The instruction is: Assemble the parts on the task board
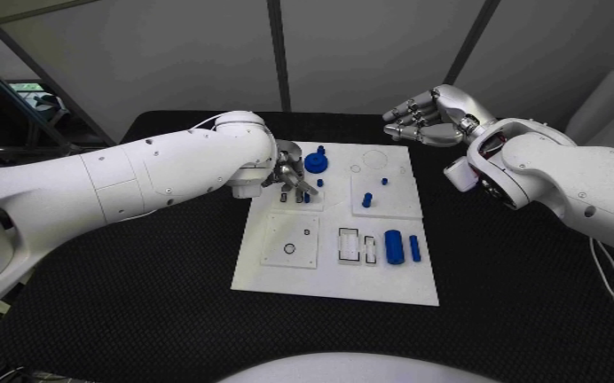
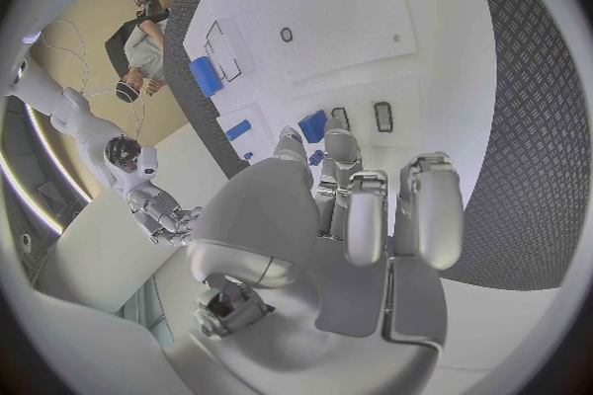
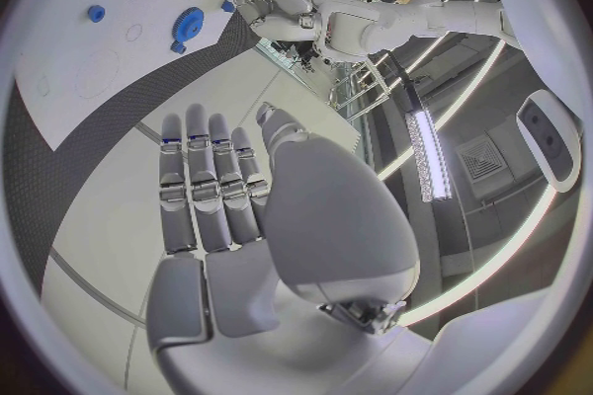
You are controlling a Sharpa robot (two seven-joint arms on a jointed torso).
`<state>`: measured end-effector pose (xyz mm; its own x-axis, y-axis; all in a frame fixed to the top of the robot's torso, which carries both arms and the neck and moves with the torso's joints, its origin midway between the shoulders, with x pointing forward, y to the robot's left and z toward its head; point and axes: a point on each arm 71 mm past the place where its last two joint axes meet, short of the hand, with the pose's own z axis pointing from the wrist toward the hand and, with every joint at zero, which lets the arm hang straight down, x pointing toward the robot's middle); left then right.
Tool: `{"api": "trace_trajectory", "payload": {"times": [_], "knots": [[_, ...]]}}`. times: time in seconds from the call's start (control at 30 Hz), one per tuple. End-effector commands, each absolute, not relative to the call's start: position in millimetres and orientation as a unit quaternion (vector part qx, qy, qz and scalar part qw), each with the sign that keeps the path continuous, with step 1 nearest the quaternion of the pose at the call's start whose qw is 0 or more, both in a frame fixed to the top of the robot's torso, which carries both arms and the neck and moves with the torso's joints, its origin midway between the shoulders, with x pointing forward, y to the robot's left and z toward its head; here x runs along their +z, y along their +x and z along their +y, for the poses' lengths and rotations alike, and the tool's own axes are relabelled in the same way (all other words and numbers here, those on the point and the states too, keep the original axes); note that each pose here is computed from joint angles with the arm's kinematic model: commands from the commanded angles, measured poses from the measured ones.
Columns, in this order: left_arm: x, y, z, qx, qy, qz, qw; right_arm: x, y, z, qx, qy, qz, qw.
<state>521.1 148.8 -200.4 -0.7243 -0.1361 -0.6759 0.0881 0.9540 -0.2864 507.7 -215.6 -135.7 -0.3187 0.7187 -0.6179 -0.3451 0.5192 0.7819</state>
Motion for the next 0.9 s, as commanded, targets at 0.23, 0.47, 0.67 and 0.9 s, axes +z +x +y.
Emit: {"api": "trace_trajectory", "payload": {"times": [0.23, 0.47, 0.67, 0.9], "knots": [[-199.7, 520.2, 145.7, -0.147, -0.006, 0.918, 0.367, -134.8, 508.6, -214.1, 0.471, 0.138, 0.663, 0.566], [-199.8, 520.6, 145.5, -0.152, -0.011, 0.918, 0.366, -135.3, 508.9, -214.1, 0.470, 0.138, 0.665, 0.563], [-200.4, 521.1, 146.8, -0.156, -0.018, 0.919, 0.361, -135.8, 508.9, -213.6, 0.470, 0.137, 0.667, 0.561], [-201.3, 520.8, 148.4, -0.159, -0.023, 0.922, 0.352, -136.3, 509.2, -213.5, 0.469, 0.138, 0.669, 0.559]]}}
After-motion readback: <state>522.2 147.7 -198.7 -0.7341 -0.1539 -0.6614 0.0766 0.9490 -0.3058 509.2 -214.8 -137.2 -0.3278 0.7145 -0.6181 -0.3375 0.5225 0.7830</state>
